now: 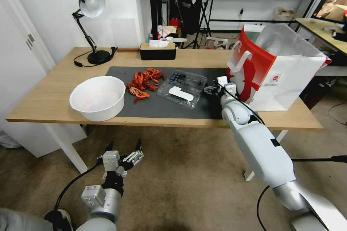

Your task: Close the takeout container lid, then place the container into the takeout bag.

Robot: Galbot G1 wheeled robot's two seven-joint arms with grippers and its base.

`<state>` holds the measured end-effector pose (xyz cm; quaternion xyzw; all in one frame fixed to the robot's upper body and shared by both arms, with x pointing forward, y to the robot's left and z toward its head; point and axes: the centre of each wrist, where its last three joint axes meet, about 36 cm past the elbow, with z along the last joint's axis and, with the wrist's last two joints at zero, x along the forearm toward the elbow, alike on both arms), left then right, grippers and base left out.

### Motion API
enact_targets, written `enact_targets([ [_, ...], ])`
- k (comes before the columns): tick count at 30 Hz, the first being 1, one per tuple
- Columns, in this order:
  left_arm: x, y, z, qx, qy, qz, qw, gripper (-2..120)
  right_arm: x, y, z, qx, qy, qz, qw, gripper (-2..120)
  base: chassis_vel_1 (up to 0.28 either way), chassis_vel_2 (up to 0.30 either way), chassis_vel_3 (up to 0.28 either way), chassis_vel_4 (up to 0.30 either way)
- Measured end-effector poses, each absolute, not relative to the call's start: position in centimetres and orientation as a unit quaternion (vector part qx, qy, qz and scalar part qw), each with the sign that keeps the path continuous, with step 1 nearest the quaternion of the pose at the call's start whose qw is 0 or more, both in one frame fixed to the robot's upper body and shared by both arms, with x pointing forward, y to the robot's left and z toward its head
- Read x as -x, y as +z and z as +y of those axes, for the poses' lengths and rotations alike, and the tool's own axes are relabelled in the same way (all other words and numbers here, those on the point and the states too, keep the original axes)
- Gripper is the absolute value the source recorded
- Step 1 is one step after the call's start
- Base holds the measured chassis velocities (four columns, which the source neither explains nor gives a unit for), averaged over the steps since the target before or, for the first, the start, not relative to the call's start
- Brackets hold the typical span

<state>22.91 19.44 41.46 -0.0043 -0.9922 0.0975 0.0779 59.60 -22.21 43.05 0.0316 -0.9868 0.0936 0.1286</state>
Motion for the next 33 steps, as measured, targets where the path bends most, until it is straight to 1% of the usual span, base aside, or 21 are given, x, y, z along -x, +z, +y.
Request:
enact_targets([
  [16,-22.7,41.2,19.4,0.003,0.098,-0.992,0.078,100,-61.7,43.6,-22.7,-0.065,0.086,-0.984,0.139,100,0.000,0.000,0.000,0.000],
  [33,-22.6,40.9,19.3,0.004,0.098,-0.992,0.078,100,-62.8,43.5,-23.3,-0.075,0.083,-0.983,0.144,100,0.000,0.000,0.000,0.000],
])
